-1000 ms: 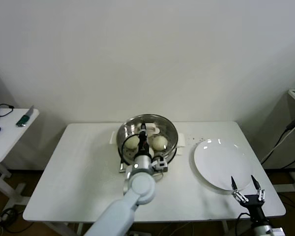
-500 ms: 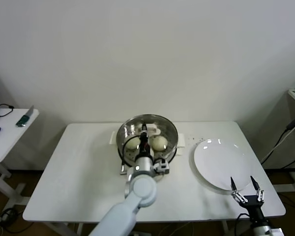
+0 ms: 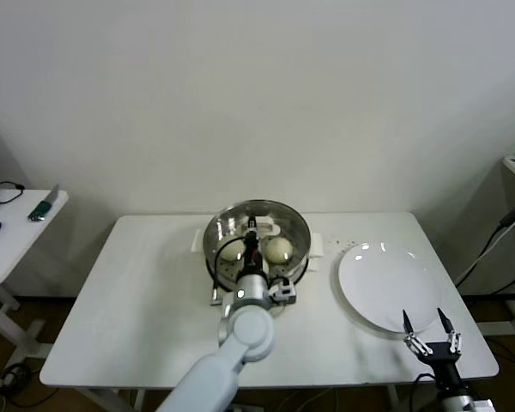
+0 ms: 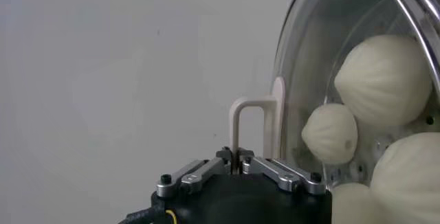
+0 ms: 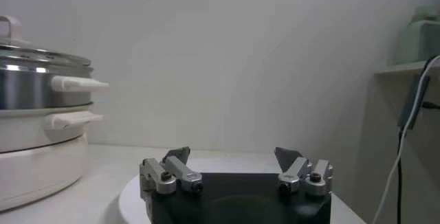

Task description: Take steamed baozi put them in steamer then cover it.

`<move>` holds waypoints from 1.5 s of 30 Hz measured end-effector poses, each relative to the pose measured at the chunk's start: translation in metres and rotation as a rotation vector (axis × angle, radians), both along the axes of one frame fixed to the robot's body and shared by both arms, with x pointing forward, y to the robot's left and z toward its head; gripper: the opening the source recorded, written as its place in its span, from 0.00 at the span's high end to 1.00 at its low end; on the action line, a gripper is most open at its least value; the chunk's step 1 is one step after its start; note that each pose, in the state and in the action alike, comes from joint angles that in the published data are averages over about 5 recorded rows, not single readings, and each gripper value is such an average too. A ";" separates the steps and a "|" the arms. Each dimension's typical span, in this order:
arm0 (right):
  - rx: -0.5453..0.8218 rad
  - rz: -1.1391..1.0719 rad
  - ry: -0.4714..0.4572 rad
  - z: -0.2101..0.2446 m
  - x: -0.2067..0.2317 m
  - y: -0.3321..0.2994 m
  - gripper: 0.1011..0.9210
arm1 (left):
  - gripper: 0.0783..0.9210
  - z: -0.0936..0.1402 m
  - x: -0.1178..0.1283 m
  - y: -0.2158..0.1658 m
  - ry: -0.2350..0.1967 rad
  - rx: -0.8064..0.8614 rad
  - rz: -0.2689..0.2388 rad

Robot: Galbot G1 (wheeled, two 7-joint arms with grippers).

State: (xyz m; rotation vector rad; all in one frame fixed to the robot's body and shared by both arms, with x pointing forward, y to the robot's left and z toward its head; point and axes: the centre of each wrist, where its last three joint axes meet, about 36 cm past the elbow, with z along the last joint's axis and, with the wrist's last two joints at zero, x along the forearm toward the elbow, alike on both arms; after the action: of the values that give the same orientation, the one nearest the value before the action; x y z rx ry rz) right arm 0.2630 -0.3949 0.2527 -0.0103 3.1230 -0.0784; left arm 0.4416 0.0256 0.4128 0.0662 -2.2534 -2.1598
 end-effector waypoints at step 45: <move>0.009 0.013 0.010 -0.003 -0.001 0.006 0.12 | 0.21 0.012 -0.028 0.020 0.012 -0.045 -0.059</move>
State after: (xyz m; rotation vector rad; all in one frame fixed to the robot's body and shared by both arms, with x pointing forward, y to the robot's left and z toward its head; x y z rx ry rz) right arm 0.2616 -0.3892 0.2496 -0.0302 3.1330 -0.0645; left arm 0.4141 0.0454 0.4251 -0.0146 -2.3246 -2.1298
